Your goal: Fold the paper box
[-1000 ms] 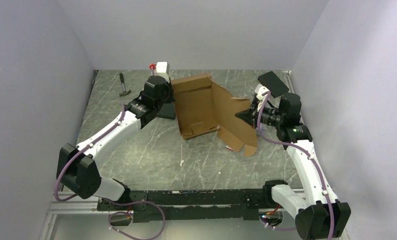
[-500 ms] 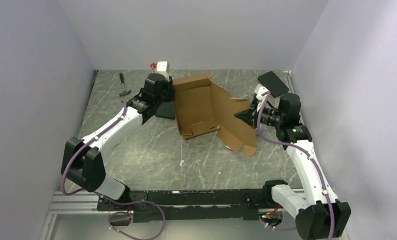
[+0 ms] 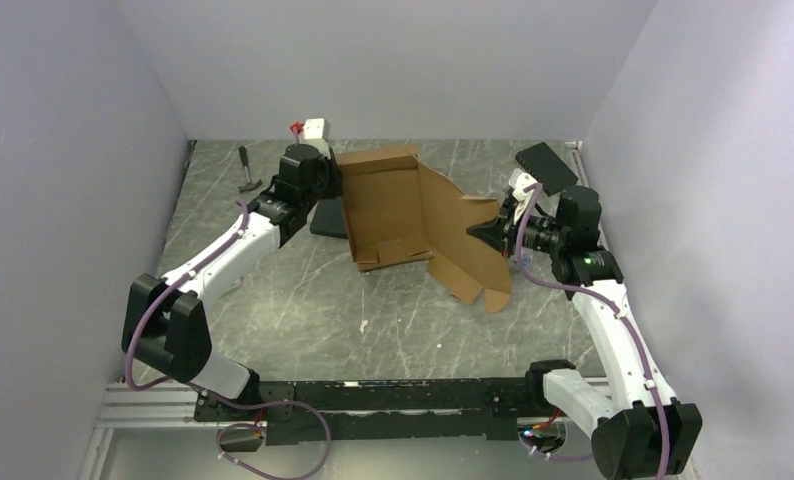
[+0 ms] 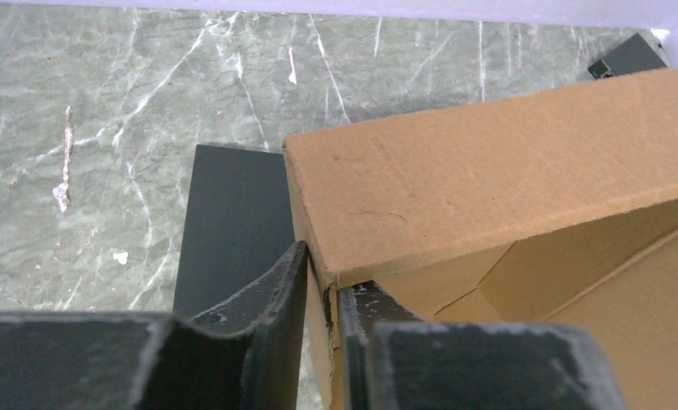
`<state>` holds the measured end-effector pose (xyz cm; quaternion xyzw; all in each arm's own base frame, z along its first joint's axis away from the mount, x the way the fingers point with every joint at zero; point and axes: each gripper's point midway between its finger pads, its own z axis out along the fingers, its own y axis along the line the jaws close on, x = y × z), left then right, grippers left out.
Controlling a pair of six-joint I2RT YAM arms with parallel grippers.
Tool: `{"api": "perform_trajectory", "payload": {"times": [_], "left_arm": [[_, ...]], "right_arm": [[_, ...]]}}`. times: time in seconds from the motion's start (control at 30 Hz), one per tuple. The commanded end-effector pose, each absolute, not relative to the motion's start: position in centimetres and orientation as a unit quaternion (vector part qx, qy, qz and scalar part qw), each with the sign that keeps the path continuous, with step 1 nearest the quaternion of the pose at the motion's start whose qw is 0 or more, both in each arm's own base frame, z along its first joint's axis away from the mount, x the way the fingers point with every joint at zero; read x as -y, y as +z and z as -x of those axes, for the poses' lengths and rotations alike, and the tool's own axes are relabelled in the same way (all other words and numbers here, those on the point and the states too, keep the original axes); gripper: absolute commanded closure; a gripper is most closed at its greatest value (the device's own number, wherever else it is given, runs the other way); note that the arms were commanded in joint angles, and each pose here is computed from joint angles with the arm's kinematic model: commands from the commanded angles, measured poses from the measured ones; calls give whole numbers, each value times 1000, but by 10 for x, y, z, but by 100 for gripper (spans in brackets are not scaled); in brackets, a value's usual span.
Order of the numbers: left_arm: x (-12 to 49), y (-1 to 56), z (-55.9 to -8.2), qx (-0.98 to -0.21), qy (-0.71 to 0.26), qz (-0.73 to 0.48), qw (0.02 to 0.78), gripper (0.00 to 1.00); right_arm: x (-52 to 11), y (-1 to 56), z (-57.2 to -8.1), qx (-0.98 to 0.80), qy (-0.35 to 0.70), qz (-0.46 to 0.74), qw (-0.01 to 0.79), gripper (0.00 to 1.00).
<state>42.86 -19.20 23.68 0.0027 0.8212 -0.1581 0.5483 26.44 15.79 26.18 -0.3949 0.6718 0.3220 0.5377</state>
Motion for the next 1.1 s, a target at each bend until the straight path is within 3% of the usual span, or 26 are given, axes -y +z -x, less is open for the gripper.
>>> {"api": "perform_trajectory", "payload": {"times": [0.0, 0.13, 0.4, 0.7, 0.93, 0.97, 1.07], "left_arm": [[194, 267, -437, -784, -177, 12, 595, 83], [196, 267, -439, -783, -174, 12, 597, 100], [203, 270, -437, -784, -153, -5, 601, 100], [208, 273, -427, -795, -132, -17, 591, 100], [209, 273, -424, -800, -129, -29, 585, 100], [210, 273, -423, -801, -129, -30, 584, 100], [212, 274, -423, -802, -134, -33, 581, 100]], "right_arm": [[-168, 264, -257, -651, 351, 411, 533, 100], [-171, 263, -256, -650, 365, 406, 529, 100], [-173, 262, -255, -651, 373, 402, 524, 98], [-164, 275, -260, -655, 325, 421, 536, 42], [-149, 308, -267, -662, 256, 444, 547, 6], [-147, 315, -268, -661, 244, 448, 550, 1], [-142, 338, -269, -653, 214, 467, 557, 0]]}}
